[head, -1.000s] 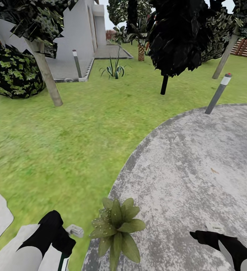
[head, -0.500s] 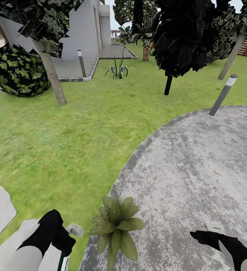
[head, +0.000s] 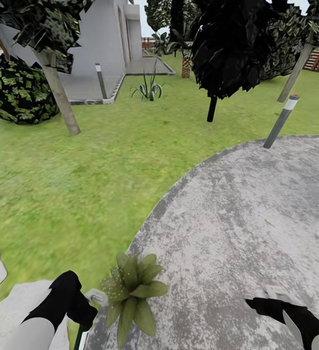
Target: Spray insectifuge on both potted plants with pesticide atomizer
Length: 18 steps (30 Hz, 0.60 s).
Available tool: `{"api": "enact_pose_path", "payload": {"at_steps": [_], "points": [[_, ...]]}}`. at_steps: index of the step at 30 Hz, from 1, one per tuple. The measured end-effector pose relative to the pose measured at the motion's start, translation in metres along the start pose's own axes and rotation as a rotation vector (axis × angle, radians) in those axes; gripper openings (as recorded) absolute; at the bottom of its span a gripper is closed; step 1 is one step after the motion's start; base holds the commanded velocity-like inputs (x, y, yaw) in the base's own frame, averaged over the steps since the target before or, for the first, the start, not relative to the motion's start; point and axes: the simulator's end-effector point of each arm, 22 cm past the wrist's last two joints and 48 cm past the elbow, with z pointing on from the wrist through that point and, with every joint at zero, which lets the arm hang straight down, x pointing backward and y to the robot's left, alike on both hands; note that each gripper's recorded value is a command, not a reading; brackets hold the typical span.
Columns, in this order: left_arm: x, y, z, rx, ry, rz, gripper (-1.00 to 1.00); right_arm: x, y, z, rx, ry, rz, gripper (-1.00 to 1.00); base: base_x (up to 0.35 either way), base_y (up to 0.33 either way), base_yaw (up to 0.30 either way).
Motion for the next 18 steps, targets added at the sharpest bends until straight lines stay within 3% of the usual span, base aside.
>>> {"api": "enact_pose_path", "payload": {"at_steps": [11,18], "points": [[0.0002,0.0003,0.0005,0.000,0.001,0.000,-1.00,0.0000,0.0002,0.0003,-0.002,0.000,0.007,1.00,0.000,-0.009,-0.007],[0.0004,0.0001,0.0007,0.001,0.001,-0.001,-1.00,-0.0002,0.0001,0.0004,-0.001,0.000,0.007,1.00,0.000,-0.135,0.240]]}}
